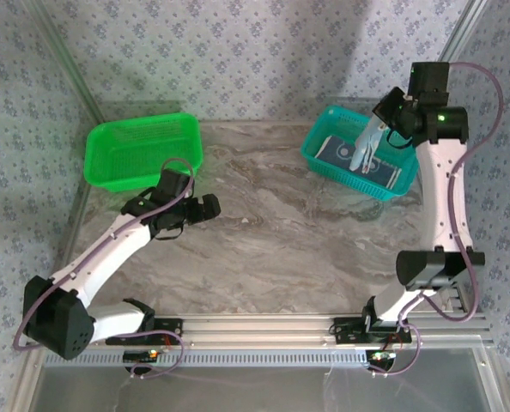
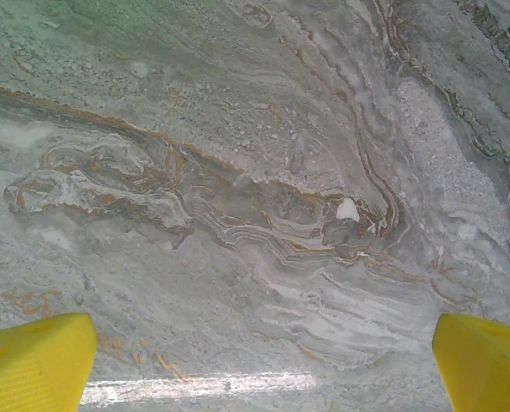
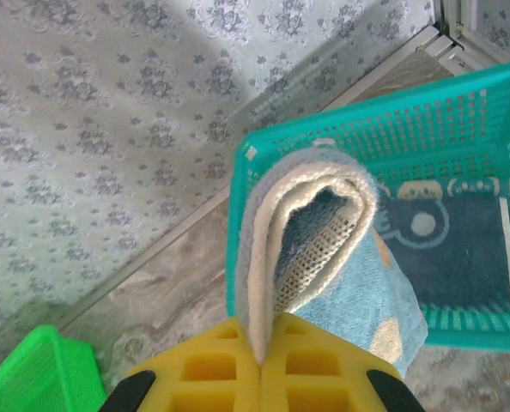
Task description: Fold and stack the towels
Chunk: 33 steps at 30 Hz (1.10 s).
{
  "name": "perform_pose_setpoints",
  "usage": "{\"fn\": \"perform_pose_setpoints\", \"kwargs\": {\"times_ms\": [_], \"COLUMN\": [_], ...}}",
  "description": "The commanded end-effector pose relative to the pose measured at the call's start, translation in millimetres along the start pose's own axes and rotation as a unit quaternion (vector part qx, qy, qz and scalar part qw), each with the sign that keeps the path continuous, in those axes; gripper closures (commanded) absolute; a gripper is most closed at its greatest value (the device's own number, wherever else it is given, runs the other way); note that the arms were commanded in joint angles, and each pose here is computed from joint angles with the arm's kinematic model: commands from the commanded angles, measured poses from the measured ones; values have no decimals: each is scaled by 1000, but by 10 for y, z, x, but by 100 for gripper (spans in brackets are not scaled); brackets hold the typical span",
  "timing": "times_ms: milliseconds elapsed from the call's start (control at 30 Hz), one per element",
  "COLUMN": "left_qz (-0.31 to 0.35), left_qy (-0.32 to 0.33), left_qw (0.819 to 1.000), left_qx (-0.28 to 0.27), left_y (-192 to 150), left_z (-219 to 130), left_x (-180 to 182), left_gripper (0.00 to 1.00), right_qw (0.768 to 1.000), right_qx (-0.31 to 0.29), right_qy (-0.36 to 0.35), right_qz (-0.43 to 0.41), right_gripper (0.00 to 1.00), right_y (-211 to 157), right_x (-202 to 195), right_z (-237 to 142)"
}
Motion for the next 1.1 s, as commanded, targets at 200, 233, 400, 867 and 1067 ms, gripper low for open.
{"fn": "perform_pose_setpoints", "kwargs": {"times_ms": [200,233,400,867,1067], "left_qz": [1,0,-7,-25,-29], "left_qy": [5,6,14,25,21], "left_qw": [1000,1000,1000,999,999], "left_qx": [10,10,11,10,14], "left_y": [64,72,112,128,131], "left_z": [67,77,89,82,114], "left_x": [-9,-7,37,178,165], "left_gripper": [0,0,0,0,0], "right_qw": [999,999,999,999,999], "right_qx": [-31,-31,-15,15,6], "right_qy": [-4,1,29,44,46], "right_qz": [10,11,12,21,21], "right_gripper": [100,100,100,100,100], "right_y": [127,120,7,-204,-185], "right_x": [182,228,587,947,870], "right_z": [811,870,1247,1640,1533]}}
Point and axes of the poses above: each hand's point on the last joint's axis, 136 mm out from that joint toward the fingers, its own z axis out along the fingers, its own x axis along the line the jaws close on, y = z × x, the point moved 6 cm from there along -z, back along the fingers, and after that the axes turned 14 degrees about -z, right-handed, at the moved point
